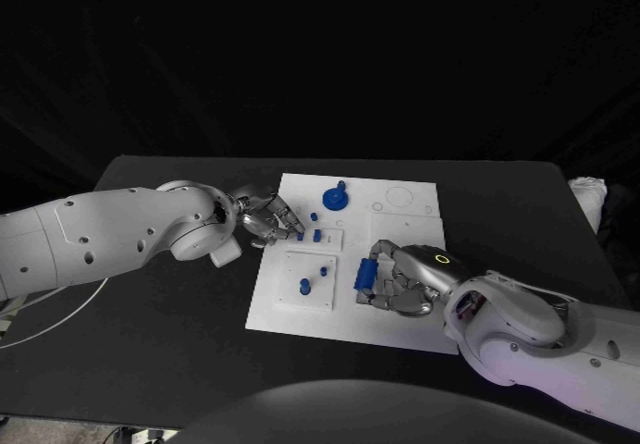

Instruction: Assemble the parts on the task board

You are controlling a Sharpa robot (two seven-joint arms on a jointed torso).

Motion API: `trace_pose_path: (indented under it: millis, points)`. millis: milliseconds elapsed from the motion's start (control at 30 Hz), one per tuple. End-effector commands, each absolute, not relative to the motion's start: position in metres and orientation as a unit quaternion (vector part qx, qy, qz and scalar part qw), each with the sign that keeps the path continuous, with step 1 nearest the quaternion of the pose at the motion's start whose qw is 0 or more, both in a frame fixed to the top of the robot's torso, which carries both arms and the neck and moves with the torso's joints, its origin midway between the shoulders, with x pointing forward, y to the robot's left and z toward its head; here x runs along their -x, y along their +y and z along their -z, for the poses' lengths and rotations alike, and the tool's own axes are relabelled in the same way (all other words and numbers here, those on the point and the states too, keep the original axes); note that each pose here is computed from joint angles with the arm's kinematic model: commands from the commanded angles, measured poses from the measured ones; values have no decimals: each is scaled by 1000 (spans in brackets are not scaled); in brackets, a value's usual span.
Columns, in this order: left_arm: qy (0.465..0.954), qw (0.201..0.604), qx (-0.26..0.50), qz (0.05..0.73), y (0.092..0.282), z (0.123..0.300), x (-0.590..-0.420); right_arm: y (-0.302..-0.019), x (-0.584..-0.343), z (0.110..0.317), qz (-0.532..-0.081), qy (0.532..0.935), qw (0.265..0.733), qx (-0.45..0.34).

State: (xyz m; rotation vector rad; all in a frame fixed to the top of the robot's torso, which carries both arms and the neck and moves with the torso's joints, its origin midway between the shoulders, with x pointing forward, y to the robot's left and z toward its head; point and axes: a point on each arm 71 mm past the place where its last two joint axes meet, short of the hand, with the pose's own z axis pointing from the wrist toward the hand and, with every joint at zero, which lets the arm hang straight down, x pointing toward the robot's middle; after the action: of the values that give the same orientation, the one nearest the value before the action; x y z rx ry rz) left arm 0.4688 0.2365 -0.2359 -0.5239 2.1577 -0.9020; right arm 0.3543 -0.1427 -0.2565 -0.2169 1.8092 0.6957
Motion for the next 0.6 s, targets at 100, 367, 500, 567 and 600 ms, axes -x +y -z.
trace_pose_path:
  millis: [100, 367, 500, 567, 600]
  points:
    - [843, 356, 199, 351, 235, 236, -468, -142, -352, 253, -320, 756, 564, 91]
    - [844, 355, 198, 349, 235, 237, -468, -142, -350, 257, -315, 772, 541, 107]
    - [845, 355, 197, 349, 235, 237, -468, -142, -349, 261, -310, 784, 524, 121]
    - [845, 354, 197, 348, 235, 237, -468, -143, -348, 262, -308, 789, 516, 126]
    - [845, 354, 197, 348, 235, 237, -468, -143, -348, 263, -307, 792, 512, 128]
